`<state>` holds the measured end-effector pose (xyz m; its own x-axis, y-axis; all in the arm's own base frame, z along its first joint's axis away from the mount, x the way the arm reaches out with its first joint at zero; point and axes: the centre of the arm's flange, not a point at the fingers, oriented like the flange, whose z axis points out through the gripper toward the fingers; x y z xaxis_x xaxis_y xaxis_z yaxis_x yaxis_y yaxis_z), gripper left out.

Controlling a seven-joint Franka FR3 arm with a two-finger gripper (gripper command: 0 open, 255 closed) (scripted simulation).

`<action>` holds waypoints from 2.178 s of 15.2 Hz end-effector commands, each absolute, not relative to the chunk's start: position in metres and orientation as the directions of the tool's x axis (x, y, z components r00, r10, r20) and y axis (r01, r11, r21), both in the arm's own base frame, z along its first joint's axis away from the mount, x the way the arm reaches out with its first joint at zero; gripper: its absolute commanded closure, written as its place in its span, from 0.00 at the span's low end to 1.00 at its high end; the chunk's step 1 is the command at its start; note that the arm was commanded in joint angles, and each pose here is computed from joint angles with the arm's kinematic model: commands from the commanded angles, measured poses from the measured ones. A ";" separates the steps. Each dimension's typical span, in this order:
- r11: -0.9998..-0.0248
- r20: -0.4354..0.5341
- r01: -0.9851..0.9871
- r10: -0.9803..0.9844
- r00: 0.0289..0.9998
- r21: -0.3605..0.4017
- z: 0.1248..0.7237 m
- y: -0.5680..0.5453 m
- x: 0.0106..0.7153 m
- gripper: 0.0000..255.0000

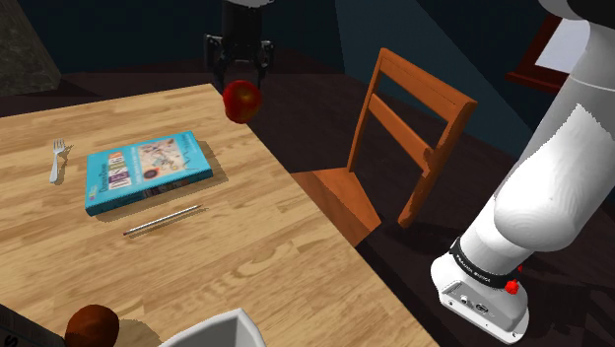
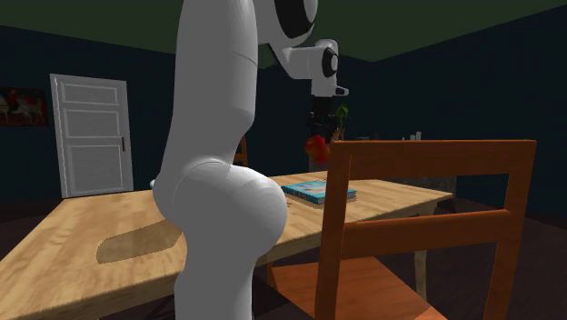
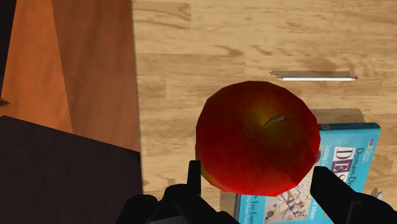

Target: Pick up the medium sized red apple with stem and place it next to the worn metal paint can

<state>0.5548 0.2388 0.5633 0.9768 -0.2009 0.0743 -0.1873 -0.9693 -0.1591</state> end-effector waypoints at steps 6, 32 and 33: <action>-0.969 0.074 -0.187 -0.201 0.977 -0.159 0.600 0.240 0.554 1.00; -0.969 0.074 -0.187 -0.201 0.977 -0.159 0.628 0.483 0.453 1.00; -0.969 0.074 -0.187 -0.201 0.977 -0.159 0.628 0.495 0.447 1.00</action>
<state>0.4520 0.4821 0.6277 0.9773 -0.1989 0.0736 -0.1854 -0.9697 -0.1589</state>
